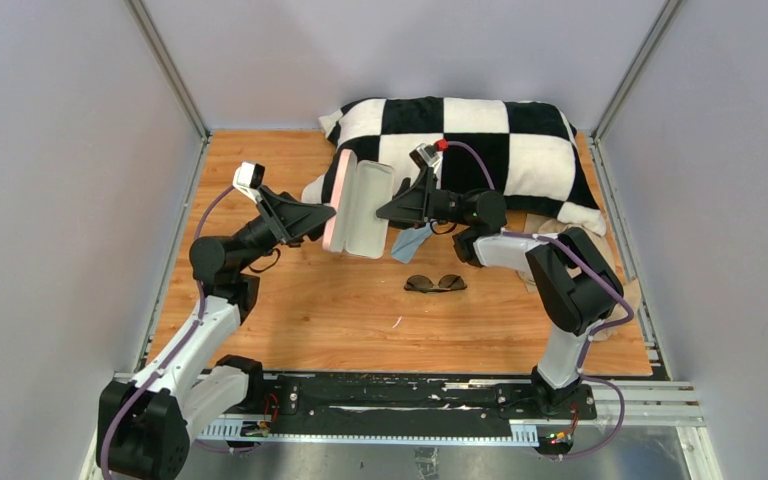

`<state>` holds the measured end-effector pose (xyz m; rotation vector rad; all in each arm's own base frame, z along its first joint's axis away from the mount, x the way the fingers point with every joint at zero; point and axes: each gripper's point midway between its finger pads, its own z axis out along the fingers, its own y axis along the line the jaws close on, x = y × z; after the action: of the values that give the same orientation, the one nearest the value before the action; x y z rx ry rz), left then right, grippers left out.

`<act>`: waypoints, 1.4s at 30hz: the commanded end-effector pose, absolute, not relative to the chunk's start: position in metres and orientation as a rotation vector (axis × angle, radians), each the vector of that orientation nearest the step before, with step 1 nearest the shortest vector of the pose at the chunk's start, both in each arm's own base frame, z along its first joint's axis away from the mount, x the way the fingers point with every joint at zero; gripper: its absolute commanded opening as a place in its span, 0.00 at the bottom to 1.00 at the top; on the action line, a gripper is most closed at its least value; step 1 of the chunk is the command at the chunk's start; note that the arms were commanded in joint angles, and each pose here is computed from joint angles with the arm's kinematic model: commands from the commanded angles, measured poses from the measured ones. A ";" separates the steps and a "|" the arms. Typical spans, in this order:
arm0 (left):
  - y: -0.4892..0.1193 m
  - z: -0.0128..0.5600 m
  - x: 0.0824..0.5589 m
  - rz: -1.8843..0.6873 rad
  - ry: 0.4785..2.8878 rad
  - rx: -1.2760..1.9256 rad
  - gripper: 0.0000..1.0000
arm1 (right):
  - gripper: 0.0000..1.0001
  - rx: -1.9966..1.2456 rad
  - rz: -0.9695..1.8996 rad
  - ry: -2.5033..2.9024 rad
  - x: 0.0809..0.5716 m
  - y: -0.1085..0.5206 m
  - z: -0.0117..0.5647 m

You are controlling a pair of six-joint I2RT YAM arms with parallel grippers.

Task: Organize the sunglasses
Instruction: Open the sunglasses at the center of the board, then place the sunglasses case at the center of the board.

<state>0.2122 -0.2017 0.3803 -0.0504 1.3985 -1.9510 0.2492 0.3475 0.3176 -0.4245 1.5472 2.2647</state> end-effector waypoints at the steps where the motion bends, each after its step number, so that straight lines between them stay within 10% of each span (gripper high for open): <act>1: -0.203 0.406 0.189 -1.910 1.314 0.113 0.00 | 0.67 -0.520 2.244 1.560 0.242 0.350 0.310; 6: -0.207 0.375 0.207 -1.757 1.502 0.069 0.00 | 0.55 -0.543 2.243 1.539 0.236 0.347 0.319; 12: -0.208 0.357 0.214 -1.692 1.583 0.069 0.00 | 0.16 -0.510 2.252 1.565 0.238 0.347 0.314; 14: -0.208 0.345 0.219 -1.660 1.628 0.055 0.19 | 0.01 -0.477 2.258 1.590 0.239 0.348 0.308; 17: -0.204 0.324 0.227 -1.542 1.711 0.036 0.65 | 0.00 -0.401 2.247 1.651 0.242 0.347 0.292; 20: -0.186 0.302 0.238 -1.284 1.856 -0.021 0.88 | 0.00 -0.335 2.223 1.732 0.240 0.345 0.269; 29: -0.114 0.325 0.247 -0.682 2.001 -0.136 1.00 | 0.00 -0.111 1.967 2.094 0.240 0.345 0.173; 42: -0.090 0.325 0.233 -0.569 1.982 -0.225 1.00 | 0.00 0.011 1.610 2.302 0.272 0.429 0.090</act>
<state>0.2412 -0.0988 0.3420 -0.2089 1.9362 -0.6237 0.2611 0.4064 0.1141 -0.0304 2.2953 1.7061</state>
